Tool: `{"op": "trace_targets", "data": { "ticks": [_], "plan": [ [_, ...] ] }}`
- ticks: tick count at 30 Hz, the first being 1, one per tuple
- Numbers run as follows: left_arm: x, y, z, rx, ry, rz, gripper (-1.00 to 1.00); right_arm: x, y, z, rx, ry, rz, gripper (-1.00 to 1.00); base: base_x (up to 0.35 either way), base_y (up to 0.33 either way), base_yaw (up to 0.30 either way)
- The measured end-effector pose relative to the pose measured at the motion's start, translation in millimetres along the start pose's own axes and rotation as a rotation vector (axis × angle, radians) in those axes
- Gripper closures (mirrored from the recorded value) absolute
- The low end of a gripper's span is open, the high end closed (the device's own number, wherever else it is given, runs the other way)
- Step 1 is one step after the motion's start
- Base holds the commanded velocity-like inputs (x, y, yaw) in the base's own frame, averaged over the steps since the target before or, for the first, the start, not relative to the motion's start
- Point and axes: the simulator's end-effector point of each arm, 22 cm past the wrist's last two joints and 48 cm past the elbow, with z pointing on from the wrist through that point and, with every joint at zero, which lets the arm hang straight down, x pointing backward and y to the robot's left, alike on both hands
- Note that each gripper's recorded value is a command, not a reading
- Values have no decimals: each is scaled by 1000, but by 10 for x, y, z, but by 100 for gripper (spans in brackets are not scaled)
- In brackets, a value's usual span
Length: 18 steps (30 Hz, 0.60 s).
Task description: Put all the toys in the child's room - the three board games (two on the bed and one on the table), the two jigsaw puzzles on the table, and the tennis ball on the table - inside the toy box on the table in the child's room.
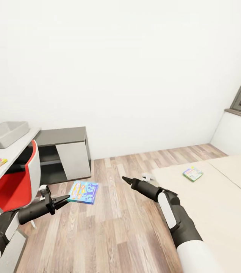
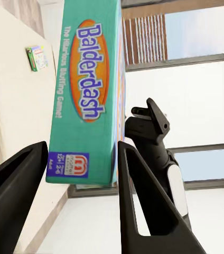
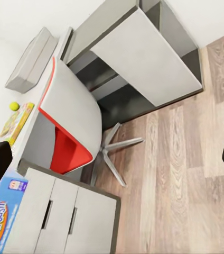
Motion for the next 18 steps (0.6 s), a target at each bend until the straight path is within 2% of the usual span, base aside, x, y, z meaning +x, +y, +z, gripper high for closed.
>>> {"op": "trace_targets", "data": {
  "ticks": [18],
  "plan": [
    [-5,-5,-1,2,-2,1,100,-14,-5,-1,0,-7,0,-100,0,0,290]
  ]
}}
